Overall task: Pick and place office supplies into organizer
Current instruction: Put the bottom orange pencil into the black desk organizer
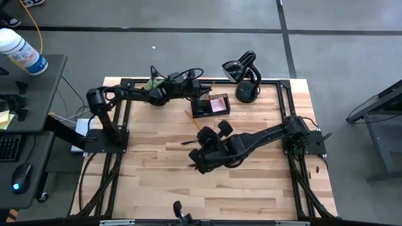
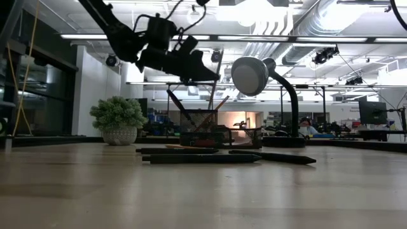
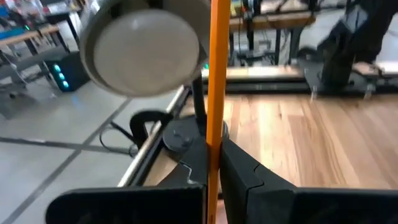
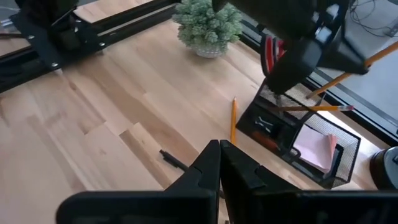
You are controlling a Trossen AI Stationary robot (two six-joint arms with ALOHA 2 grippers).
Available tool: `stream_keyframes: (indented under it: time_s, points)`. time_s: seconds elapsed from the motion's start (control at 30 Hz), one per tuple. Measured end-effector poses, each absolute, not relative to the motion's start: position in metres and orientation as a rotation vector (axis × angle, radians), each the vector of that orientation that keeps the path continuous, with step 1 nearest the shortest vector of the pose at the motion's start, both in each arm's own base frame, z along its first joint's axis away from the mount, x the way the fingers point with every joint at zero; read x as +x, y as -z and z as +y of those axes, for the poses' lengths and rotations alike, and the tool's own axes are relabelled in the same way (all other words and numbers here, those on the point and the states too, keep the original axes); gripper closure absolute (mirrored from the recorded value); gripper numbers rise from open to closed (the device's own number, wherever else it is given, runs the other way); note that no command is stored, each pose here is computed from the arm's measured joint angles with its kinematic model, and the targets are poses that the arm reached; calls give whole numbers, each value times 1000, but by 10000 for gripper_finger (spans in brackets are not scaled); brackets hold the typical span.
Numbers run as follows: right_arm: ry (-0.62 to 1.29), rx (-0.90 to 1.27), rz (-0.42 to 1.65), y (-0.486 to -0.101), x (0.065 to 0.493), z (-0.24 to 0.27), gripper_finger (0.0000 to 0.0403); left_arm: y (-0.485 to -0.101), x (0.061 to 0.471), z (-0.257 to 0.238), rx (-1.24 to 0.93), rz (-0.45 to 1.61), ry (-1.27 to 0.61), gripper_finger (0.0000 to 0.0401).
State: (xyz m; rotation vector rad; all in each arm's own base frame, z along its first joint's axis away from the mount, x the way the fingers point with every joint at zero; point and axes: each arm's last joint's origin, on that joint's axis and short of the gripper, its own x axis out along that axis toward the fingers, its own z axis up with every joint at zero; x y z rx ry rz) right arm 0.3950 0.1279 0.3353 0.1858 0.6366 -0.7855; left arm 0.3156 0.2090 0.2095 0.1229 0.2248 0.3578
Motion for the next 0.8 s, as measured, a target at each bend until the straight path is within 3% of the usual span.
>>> stream_keyframes:
  time_s: [0.8]
  points:
    - [810, 201, 624, -337, 407, 103, 401, -172, 323, 213, -37, 317, -330, 387]
